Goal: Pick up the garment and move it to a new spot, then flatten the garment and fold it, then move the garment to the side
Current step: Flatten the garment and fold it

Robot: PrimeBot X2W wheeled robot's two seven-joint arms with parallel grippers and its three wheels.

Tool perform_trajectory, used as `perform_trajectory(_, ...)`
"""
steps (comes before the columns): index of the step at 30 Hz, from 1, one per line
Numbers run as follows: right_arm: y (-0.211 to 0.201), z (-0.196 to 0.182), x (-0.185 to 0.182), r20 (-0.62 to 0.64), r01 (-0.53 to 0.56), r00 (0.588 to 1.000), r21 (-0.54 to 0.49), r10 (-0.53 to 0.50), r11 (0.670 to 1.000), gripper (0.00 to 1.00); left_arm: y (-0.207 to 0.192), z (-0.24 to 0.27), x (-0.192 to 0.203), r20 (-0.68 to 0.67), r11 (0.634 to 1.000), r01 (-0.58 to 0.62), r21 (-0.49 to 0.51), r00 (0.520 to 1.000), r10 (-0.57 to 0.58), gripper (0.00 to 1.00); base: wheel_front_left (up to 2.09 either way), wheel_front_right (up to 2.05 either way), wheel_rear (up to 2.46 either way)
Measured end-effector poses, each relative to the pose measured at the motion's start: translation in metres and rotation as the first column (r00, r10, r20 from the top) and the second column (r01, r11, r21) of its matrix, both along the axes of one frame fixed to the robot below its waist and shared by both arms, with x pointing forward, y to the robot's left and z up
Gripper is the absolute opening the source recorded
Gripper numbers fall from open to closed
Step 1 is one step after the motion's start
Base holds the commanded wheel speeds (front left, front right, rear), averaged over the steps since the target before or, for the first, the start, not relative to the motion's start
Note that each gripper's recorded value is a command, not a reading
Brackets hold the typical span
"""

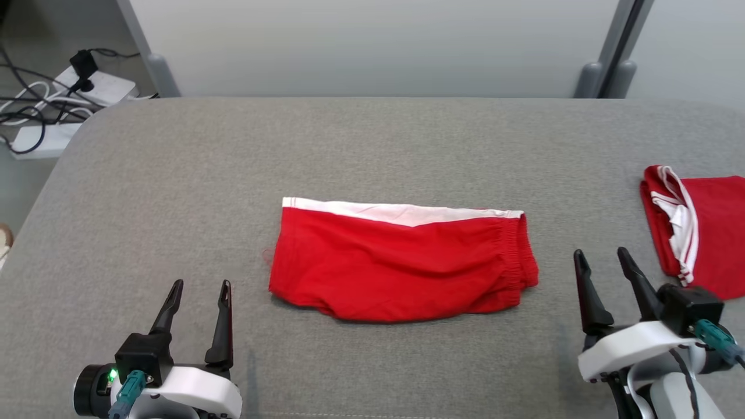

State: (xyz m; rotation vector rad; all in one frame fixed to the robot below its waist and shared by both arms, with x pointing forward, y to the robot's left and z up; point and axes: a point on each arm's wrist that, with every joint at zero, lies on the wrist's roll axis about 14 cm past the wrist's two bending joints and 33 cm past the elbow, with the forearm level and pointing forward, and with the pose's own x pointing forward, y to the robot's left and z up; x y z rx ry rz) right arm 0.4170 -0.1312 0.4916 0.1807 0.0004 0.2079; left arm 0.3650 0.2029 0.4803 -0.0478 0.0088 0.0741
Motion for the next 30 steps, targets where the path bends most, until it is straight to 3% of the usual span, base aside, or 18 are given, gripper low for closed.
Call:
perform_trajectory(12,0.059,-0.035,0.043,-0.121,-0.136,0.984,-0.015,0.133,0.991,1.00,0.034,-0.019,-0.021,-0.065,0.994,-0.105,-0.008,0.992,0.104,1.00,0.00,0.00,0.00)
perform_trajectory(19,0.060,-0.080,0.051,-0.256,-0.105,0.961,0.009,0.104,0.994,1.00,0.049,-0.032,-0.030,-0.109,0.987,-0.161,-0.012,0.981,0.158,1.00,0.00,0.00,0.00)
perform_trajectory(30,0.047,-0.112,0.047,-0.370,-0.028,0.928,0.061,0.049,0.998,1.00,0.041,-0.033,-0.012,-0.109,0.990,-0.137,-0.041,0.985,0.132,1.00,0.00,0.00,0.00)
